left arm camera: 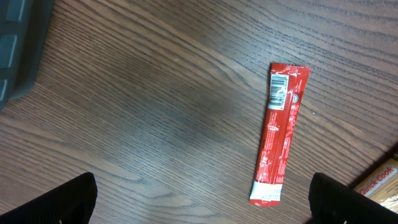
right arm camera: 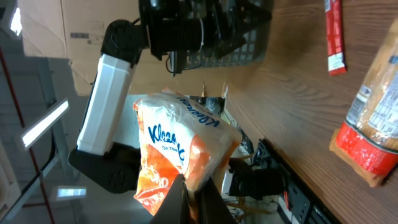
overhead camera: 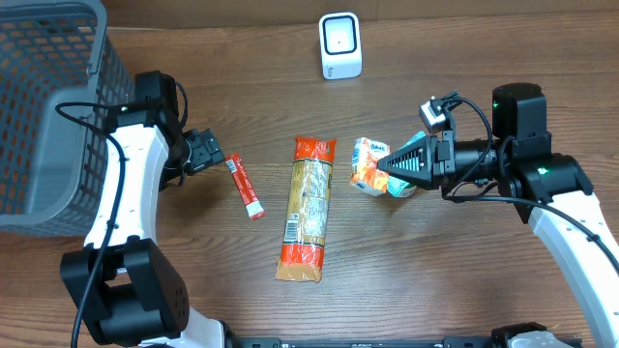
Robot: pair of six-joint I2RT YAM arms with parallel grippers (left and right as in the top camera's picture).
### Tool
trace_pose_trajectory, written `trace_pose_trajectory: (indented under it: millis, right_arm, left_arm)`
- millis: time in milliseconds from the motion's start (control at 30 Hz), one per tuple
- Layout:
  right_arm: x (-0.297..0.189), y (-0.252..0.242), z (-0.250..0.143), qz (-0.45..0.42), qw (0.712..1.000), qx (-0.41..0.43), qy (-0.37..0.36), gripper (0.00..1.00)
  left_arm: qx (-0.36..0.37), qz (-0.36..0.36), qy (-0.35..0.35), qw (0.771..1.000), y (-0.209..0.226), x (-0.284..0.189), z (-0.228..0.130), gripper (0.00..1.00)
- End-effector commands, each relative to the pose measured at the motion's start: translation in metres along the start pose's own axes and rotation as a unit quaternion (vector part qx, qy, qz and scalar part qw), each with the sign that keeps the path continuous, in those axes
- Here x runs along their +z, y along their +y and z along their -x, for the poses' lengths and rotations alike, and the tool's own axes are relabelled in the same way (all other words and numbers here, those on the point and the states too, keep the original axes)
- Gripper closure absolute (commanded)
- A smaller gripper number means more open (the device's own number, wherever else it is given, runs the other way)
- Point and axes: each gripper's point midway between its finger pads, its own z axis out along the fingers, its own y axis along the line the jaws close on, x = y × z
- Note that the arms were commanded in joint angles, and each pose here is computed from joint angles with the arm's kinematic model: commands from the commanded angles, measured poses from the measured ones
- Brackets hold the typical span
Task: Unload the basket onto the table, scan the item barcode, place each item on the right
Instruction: 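Grasp the tissue pack with the right gripper and lift it, then carry the tissue pack up and back toward the white scanner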
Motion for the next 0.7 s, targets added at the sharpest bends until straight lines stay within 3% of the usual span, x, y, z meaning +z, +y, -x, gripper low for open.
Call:
trace_pose_trajectory:
  millis: [0, 433, 667]
  right_arm:
    - [-0.003, -0.002, 0.013, -0.027, 0.999, -0.008, -0.033, 0.96]
    - [-0.005, 0.026, 0.038, 0.014, 0.993, 0.097, -0.072, 0.96]
    - [-0.007, 0.059, 0.043, 0.057, 0.995, 0.048, -0.065, 0.96]
  left_arm:
    - [0.003, -0.001, -0.011, 1.000, 0.000, -0.006, 0.004, 0.00]
    - [0.003, -0.001, -0.011, 1.000, 0.000, -0.006, 0.004, 0.00]
    - [0.003, -0.001, -0.011, 1.000, 0.000, -0.006, 0.004, 0.01]
